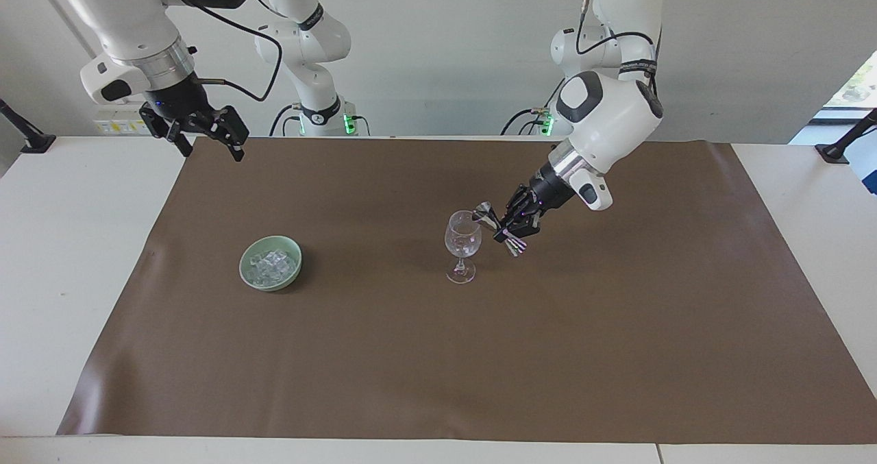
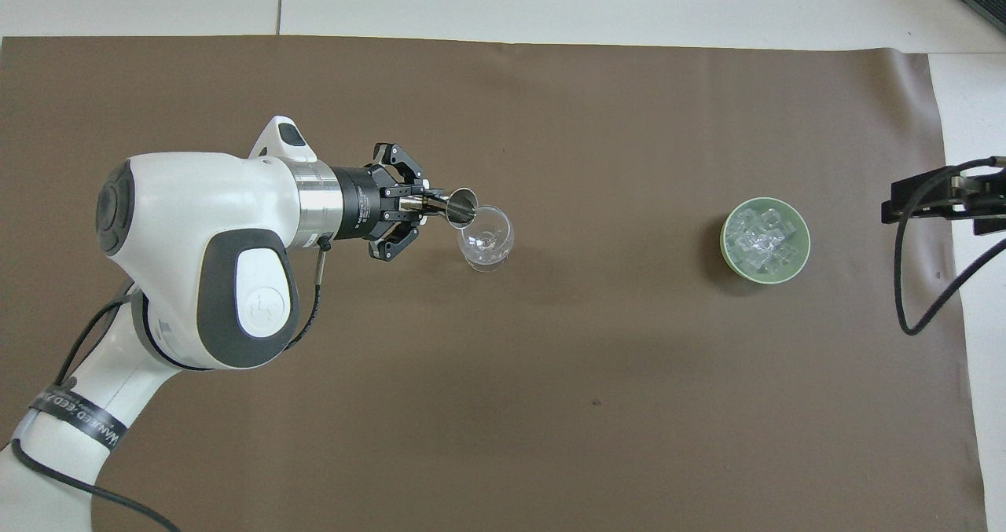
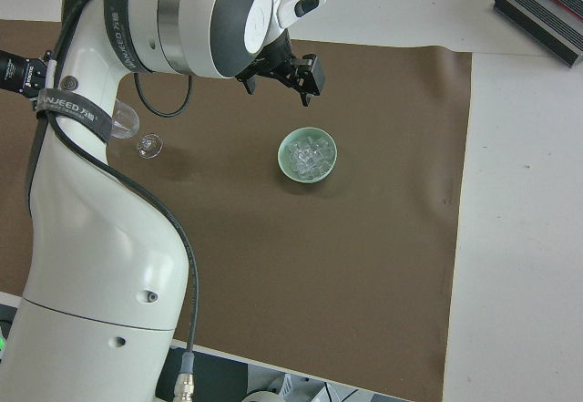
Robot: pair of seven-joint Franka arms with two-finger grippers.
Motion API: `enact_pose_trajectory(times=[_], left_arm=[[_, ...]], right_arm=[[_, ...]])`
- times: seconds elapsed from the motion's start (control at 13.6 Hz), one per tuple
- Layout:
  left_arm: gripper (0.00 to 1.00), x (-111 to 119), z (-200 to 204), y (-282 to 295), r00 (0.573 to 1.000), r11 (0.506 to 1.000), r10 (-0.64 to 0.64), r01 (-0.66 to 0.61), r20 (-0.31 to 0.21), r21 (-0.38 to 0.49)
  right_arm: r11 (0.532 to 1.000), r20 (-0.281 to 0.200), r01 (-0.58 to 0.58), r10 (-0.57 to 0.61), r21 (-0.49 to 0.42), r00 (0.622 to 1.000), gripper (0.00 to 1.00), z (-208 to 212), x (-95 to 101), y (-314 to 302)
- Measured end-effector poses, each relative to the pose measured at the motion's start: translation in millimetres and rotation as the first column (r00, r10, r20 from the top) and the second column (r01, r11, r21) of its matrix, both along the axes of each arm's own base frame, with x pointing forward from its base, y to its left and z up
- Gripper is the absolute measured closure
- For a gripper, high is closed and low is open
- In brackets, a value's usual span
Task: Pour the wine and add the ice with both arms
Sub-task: 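Tilt the jigger with the left gripper to pour into the glass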
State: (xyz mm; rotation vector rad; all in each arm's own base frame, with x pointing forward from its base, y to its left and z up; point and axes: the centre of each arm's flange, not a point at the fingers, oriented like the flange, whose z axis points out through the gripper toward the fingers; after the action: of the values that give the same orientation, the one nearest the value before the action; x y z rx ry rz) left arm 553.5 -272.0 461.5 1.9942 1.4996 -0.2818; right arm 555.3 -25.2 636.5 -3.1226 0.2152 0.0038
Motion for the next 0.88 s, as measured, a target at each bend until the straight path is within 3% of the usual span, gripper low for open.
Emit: enact_pose_trajectory(times=[0.88], left_arm=[[0.79, -3.9, 8.9, -17.3, 0.980, 0.980, -0.121, 0.092, 0.160, 0.176]], right_arm=[[1.000, 0.000, 0.000, 0.000, 0.000, 1.000, 0.00, 0.0, 0.0, 0.0]])
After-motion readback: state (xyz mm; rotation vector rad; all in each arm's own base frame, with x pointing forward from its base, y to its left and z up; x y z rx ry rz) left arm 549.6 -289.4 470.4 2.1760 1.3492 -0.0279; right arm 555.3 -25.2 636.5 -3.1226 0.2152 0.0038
